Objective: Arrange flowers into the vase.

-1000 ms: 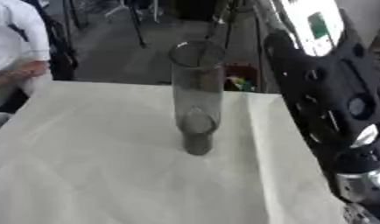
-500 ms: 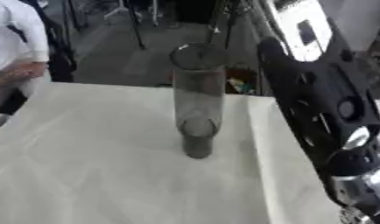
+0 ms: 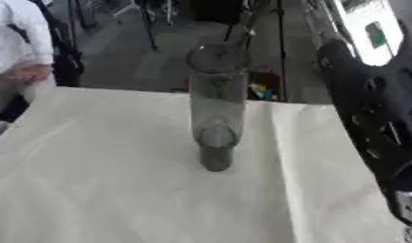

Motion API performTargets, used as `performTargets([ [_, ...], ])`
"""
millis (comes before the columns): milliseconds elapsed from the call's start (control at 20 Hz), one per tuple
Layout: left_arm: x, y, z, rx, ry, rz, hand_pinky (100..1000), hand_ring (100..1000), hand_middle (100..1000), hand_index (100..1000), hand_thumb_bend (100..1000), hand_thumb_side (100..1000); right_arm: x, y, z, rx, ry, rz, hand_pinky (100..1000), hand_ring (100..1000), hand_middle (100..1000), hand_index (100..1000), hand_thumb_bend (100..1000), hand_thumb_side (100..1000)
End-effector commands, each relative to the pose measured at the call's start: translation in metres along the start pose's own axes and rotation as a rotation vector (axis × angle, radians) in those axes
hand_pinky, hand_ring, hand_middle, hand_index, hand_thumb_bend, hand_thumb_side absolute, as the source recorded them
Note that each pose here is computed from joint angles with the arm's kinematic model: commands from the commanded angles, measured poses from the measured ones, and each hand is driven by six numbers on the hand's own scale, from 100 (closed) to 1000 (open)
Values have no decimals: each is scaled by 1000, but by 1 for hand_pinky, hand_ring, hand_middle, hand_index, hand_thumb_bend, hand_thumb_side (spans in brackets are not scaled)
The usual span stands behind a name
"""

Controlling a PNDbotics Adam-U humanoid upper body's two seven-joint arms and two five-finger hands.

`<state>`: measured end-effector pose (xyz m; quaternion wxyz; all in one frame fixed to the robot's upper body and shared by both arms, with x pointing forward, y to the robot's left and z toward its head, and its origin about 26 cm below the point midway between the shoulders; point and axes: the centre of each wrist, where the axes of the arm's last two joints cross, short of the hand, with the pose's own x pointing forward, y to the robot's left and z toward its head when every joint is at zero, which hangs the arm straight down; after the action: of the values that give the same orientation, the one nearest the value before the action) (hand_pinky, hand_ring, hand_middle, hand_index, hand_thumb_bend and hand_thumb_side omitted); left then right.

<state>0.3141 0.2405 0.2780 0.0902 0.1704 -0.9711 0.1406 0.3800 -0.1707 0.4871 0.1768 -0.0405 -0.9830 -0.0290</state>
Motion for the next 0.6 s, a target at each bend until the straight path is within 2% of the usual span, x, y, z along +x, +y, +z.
performTargets([
  [50, 4, -1, -6, 1, -26, 10, 906, 1000, 884, 970, 377, 1000, 12, -5, -7, -5, -31, -6, 100, 100, 100, 100, 292, 415],
  [600, 5, -2, -7, 10, -25, 18, 906, 1000, 885, 970, 378, 1000, 13, -1, -6, -7, -5, -42, 100, 100, 100, 100, 290, 414],
])
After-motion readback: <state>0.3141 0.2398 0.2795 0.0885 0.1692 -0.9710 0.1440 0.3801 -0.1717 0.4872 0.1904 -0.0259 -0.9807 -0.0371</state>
